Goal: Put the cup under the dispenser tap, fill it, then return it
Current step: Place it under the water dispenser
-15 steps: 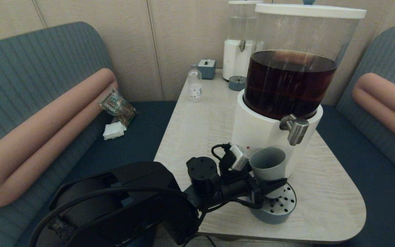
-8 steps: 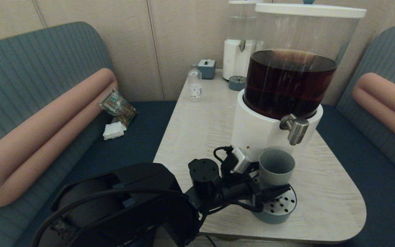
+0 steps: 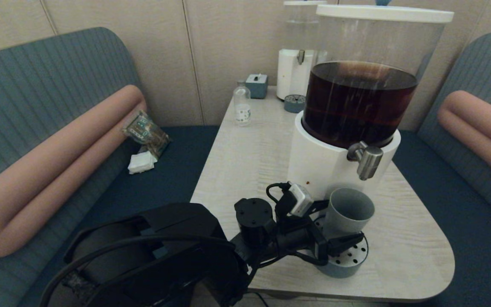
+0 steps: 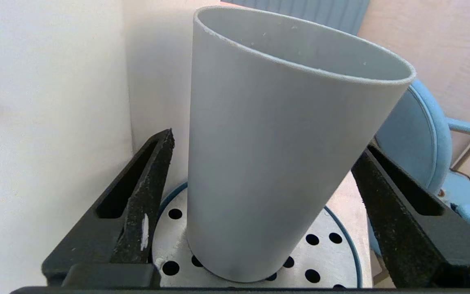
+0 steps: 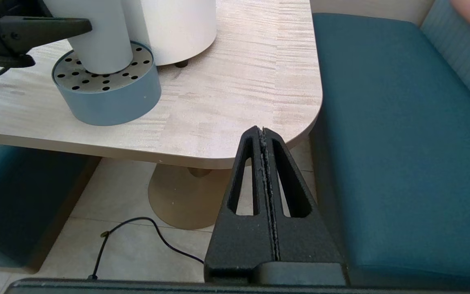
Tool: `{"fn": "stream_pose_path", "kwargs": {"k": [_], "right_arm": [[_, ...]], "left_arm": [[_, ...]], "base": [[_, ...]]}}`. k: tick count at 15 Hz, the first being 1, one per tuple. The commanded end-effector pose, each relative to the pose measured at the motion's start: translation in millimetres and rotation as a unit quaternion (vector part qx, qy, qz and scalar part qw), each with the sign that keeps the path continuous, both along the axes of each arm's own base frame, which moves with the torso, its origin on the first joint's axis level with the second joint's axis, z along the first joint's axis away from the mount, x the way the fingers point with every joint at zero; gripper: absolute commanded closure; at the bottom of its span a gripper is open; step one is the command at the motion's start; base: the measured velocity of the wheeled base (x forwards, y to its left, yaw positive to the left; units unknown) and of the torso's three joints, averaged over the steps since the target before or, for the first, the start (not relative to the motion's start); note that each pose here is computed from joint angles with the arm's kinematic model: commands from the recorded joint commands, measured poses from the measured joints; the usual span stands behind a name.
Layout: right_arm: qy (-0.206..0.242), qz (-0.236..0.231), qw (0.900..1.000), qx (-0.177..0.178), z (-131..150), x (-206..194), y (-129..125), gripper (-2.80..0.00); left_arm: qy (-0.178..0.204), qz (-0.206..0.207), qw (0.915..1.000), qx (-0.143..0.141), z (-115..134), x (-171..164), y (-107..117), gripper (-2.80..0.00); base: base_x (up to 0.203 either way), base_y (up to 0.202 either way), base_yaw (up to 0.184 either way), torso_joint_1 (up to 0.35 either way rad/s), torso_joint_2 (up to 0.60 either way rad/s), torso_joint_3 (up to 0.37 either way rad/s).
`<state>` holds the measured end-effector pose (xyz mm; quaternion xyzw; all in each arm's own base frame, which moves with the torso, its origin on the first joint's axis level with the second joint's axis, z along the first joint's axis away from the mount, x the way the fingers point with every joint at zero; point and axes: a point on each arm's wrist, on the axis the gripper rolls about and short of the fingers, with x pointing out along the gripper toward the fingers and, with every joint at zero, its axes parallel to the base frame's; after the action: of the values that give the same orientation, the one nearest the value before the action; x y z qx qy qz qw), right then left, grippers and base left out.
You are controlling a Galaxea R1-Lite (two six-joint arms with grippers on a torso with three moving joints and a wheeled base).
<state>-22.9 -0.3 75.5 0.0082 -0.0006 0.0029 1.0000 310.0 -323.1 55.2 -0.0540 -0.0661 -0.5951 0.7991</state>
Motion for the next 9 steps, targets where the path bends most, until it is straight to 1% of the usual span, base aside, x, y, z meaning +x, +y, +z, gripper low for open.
{"fn": "stream_pose_path", "kwargs": {"k": [1,9], "right_arm": [[0.000,0.000,1.000,0.000,0,0,0,0.00],[0.001,0.000,1.000,0.000,0,0,0,0.00]], "left_arm": [[0.000,-0.001,1.0000,0.000,2,-3,3,-2.80],[0.011,0.000,0.9998,0.017,13,-19,20,-2.80]], "base": [[0.000,0.000,0.000,0.000,0.00,0.000],[0.000,0.000,0.000,0.000,0.00,0.000]]}}
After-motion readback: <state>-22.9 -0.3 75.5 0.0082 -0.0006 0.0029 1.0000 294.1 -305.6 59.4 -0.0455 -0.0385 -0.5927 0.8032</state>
